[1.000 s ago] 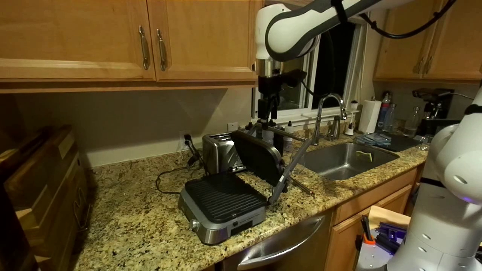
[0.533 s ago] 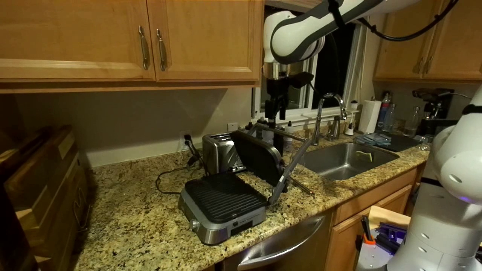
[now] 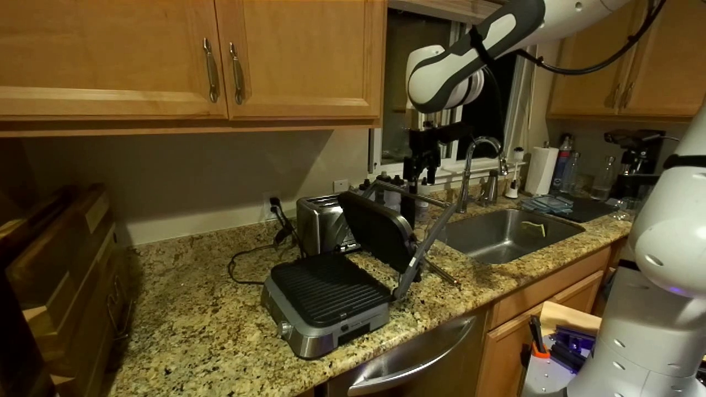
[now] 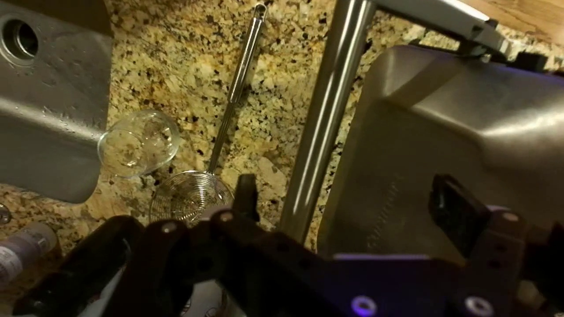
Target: Close the grill sandwich maker
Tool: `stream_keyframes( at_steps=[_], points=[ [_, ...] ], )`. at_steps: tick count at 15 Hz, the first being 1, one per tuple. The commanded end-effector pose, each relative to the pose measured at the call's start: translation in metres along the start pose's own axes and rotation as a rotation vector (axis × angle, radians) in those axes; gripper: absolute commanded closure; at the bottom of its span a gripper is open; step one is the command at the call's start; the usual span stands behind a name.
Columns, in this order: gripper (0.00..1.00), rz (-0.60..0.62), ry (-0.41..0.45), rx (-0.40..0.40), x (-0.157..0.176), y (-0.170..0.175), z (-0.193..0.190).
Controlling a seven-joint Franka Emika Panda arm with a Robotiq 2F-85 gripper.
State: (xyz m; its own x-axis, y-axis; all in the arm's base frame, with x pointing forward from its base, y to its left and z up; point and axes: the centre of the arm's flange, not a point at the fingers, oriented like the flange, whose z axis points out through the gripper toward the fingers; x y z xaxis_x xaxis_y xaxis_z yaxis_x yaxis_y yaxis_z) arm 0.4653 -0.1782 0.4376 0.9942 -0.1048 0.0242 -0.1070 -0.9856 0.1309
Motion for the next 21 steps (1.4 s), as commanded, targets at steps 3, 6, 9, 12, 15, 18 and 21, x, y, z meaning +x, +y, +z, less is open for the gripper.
stream_keyframes(
  at_steps=[3,6,9,12,15,18,21],
  points=[
    [0.0,0.051,0.063,0.033,0.026,0.022,0.033],
    [0.0,0.069,0.077,0.047,0.033,0.025,0.04],
    [0.0,0.088,0.072,0.059,0.036,0.026,0.048],
    [0.27,0.105,0.061,0.078,0.036,0.027,0.056],
    [0.47,0.122,0.045,0.096,0.034,0.028,0.067],
    [0.66,0.131,0.037,0.097,0.032,0.03,0.071],
    [0.87,0.133,0.046,0.087,0.031,0.032,0.068]
  ],
)
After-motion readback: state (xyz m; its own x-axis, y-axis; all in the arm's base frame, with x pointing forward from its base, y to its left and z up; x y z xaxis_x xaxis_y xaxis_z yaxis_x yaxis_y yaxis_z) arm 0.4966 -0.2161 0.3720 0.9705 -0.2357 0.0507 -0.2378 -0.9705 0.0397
